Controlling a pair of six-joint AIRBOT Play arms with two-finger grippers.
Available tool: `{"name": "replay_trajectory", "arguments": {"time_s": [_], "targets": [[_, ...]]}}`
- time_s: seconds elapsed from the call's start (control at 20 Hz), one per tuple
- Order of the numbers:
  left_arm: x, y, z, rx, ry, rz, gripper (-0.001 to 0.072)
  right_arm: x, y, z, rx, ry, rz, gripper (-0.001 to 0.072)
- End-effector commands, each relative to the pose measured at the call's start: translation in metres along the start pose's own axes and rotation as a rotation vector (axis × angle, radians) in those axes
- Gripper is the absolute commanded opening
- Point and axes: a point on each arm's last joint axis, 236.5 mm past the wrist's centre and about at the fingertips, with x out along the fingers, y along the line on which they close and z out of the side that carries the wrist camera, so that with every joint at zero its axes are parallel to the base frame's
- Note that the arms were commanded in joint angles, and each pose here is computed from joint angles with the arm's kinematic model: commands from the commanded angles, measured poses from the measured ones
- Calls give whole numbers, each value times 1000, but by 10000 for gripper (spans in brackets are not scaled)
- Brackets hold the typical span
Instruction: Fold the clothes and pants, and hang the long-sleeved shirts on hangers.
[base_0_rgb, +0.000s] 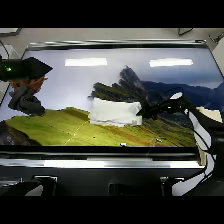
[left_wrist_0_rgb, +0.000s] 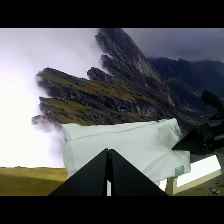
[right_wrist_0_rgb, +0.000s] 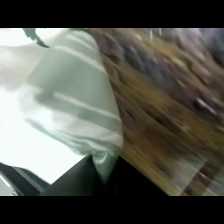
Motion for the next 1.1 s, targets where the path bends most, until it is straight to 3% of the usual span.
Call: {"name": "replay_trajectory", "arguments": {"time_s": [0.0, 0.2, 0.55, 0.8, 1.05], "targets": [[0, -2, 0, 1, 1, -4, 27, -51, 47, 14, -133, -37, 107, 34], [0, -2, 1, 2, -5, -4, 27, -196, 66, 53, -131, -302, 67, 34], [0, -2, 1, 1, -3, -5, 27, -409, 8, 37, 76, -710, -32, 34], [0, -2, 1, 2, -3, -5, 27, -482, -47, 13, 317, -887, 4, 34], [0, -3, 1, 1, -3, -7, 27, -511, -72, -13, 390, -951, -7, 34]]}}
